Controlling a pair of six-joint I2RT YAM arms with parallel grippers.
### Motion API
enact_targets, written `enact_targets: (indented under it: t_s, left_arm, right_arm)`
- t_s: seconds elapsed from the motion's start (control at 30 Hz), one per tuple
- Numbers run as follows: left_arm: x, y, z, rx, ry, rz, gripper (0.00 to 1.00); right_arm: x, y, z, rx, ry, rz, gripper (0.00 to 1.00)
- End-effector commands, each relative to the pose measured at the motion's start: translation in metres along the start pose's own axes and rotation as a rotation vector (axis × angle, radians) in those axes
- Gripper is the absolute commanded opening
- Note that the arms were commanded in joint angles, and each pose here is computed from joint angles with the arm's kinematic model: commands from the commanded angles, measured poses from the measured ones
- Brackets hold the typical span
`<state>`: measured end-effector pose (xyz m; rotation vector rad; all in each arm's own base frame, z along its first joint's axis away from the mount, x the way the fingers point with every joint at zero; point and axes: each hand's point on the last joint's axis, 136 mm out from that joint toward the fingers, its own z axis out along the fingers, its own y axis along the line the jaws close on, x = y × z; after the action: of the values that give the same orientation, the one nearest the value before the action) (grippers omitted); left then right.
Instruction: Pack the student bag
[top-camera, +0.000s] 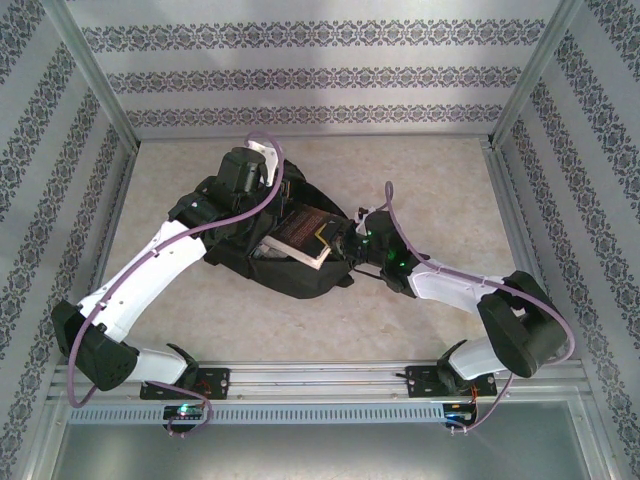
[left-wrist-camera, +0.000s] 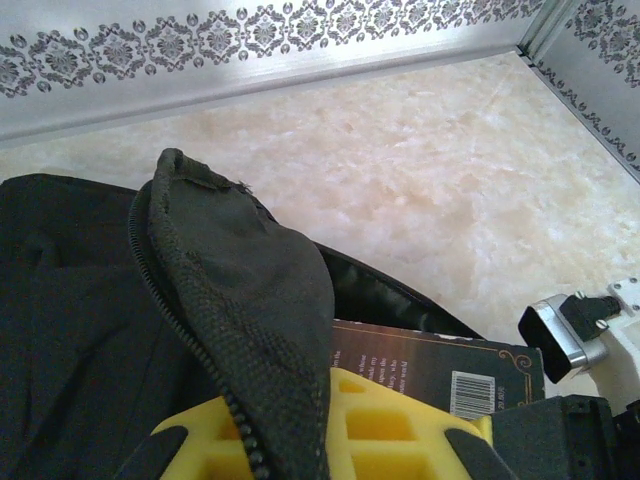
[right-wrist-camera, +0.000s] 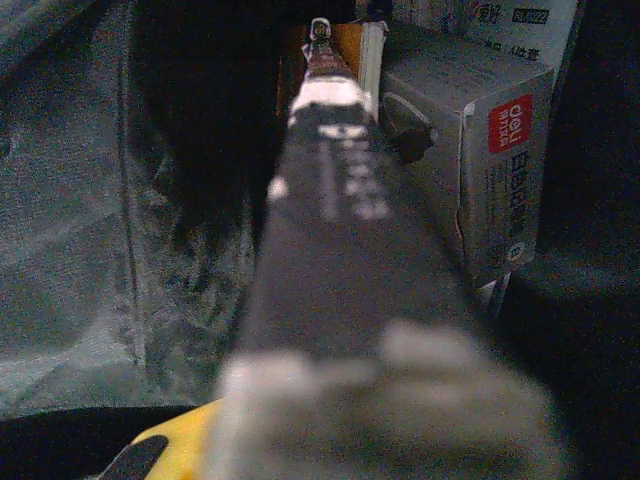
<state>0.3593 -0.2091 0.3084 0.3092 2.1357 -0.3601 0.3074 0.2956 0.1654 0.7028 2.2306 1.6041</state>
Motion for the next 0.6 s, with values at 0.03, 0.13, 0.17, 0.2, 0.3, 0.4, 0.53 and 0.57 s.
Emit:
enact_targets:
  t_s: [0.03,0.13,0.17,0.2,0.3,0.4,0.53,0.57]
  left_arm:
    - [-0.070,-0.011,-0.051,0.065,-0.243,0.001,0.00]
    - [-0.066,-0.025,-0.045,0.141,-0.227,0.002,0.00]
    - [-0.064,-0.026,-0.043,0.151,-0.219,-0.003,0.00]
    - [-0.063,-0.028,-0.041,0.162,-0.215,-0.011,0.00]
    - [-0.061,-0.032,-0.038,0.188,-0.215,-0.033,0.00]
    - [-0.061,-0.032,-0.039,0.188,-0.219,-0.043,0.00]
    - [-0.062,-0.030,-0.039,0.180,-0.223,-0.057,0.00]
    - [-0.062,-0.030,-0.039,0.180,-0.224,-0.062,0.00]
  right_arm:
    - [-0.001,0.018,0.009,-0.026,-0.016,-0.086,0.00]
    - [0.002,0.035,0.021,-0.083,-0.007,-0.117,0.00]
    - [0.003,0.042,0.026,-0.095,-0.001,-0.126,0.00]
    - [0.003,0.047,0.033,-0.101,0.006,-0.127,0.00]
    - [0.003,0.067,0.058,-0.147,0.021,-0.124,0.00]
    - [0.005,0.087,0.091,-0.195,0.066,-0.130,0.00]
    - [-0.004,0.089,0.134,-0.211,0.057,-0.095,0.00]
    - [-0.007,0.091,0.139,-0.233,0.041,-0.108,0.00]
